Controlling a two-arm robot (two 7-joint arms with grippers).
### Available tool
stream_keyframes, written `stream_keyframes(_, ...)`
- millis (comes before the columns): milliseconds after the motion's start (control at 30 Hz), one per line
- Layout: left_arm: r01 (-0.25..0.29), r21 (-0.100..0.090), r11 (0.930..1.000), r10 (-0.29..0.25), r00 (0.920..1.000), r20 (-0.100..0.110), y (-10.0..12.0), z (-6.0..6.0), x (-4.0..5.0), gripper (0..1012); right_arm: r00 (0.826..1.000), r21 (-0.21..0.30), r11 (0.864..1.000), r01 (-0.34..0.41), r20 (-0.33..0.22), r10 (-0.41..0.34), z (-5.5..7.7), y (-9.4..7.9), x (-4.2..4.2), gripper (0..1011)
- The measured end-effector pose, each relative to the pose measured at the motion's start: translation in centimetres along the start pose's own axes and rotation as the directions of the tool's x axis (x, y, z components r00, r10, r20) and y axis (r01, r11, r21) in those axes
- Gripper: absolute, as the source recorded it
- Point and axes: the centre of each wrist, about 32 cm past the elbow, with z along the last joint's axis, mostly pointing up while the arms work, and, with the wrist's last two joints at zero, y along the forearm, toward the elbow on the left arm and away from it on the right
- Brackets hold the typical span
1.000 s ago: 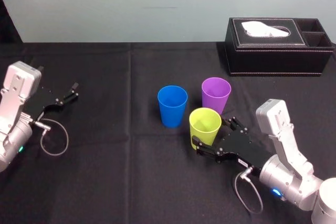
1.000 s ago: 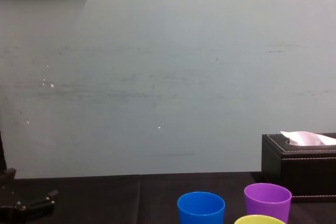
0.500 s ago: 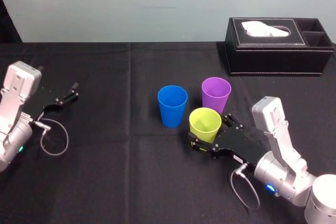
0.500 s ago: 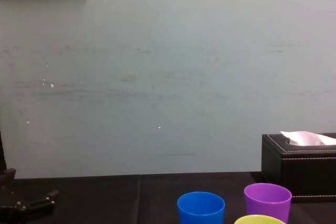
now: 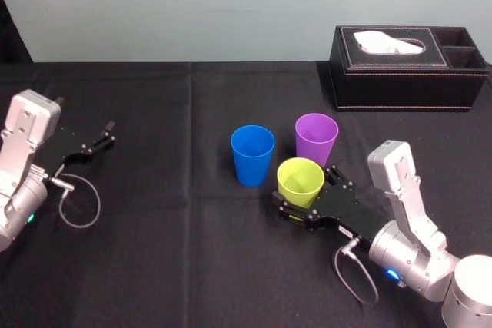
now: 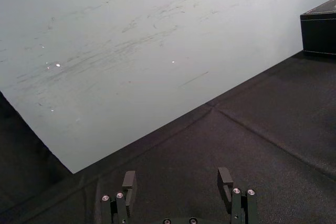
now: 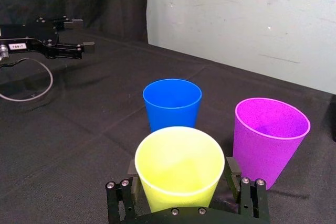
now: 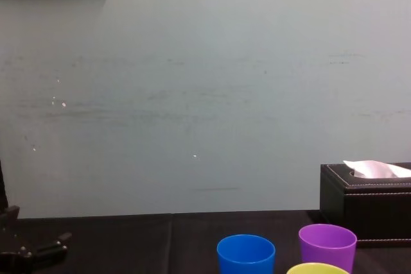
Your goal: Stack the three plastic cups sequentially using one hand.
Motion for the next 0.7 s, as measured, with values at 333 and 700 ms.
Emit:
stream_keyframes(333,0.0,0.0,1.0,0.0,1.0,0.0,0.0,0.0,0.01,1011,1.0,0.0,1.0,-0.001,0.002,0.001,0.02,-0.02,-0.01,842)
stream_keyframes(700,0.0,0.0,1.0,0.0,1.0,0.0,0.0,0.0,0.0,1011,1.0,0.001,1.0,-0.002,0.003,0.002,0.05,-0.02,-0.02,734)
